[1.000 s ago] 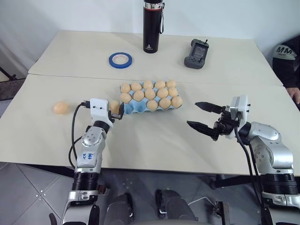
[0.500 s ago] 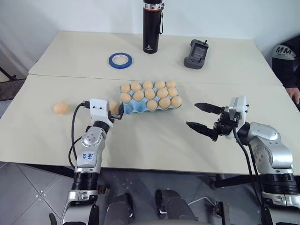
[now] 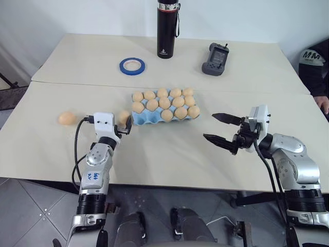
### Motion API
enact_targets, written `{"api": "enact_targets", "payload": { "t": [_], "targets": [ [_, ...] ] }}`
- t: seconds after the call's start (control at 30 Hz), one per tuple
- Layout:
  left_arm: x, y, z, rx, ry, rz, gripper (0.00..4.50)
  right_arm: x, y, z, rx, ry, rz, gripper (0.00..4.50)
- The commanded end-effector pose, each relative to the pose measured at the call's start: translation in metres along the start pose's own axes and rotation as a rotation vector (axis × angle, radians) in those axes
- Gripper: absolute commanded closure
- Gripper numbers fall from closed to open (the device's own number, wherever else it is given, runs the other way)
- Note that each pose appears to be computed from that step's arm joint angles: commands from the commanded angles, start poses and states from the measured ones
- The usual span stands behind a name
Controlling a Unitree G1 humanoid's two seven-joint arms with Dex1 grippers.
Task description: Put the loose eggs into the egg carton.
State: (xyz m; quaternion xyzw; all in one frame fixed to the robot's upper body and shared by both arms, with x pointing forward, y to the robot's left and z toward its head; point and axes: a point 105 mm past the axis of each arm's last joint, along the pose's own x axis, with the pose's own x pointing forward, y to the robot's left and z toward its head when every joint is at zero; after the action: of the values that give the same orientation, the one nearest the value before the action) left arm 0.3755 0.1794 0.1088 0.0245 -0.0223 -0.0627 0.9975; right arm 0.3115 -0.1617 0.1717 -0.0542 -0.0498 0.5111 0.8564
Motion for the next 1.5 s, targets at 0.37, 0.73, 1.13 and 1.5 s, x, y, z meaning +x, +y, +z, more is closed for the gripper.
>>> {"api": "enact_targets", "payload": {
  "t": [0.37, 0.73, 1.13, 1.5],
  "targets": [
    [0.022, 0.001, 0.006, -0.001, -0.034, -0.031, 0.05, -0.005, -0.003, 0.008, -0.044, 0.01, -0.012, 0.0],
    [0.018, -0.003, 0.012, 0.002, -0.061, -0.057, 2.71, -0.006, -0.004, 0.008, -0.051, 0.009, -0.02, 0.0],
    [-0.021, -0.043, 0.073, -0.133, -0.256, -0.257, 2.71, -0.009, -0.005, 0.009, -0.053, -0.01, -0.036, 0.0],
    [0.033, -0.078, 0.072, -0.077, -0.201, -0.362, 2.71, -0.012, 0.001, 0.014, -0.062, -0.065, -0.058, 0.0]
  ]
}}
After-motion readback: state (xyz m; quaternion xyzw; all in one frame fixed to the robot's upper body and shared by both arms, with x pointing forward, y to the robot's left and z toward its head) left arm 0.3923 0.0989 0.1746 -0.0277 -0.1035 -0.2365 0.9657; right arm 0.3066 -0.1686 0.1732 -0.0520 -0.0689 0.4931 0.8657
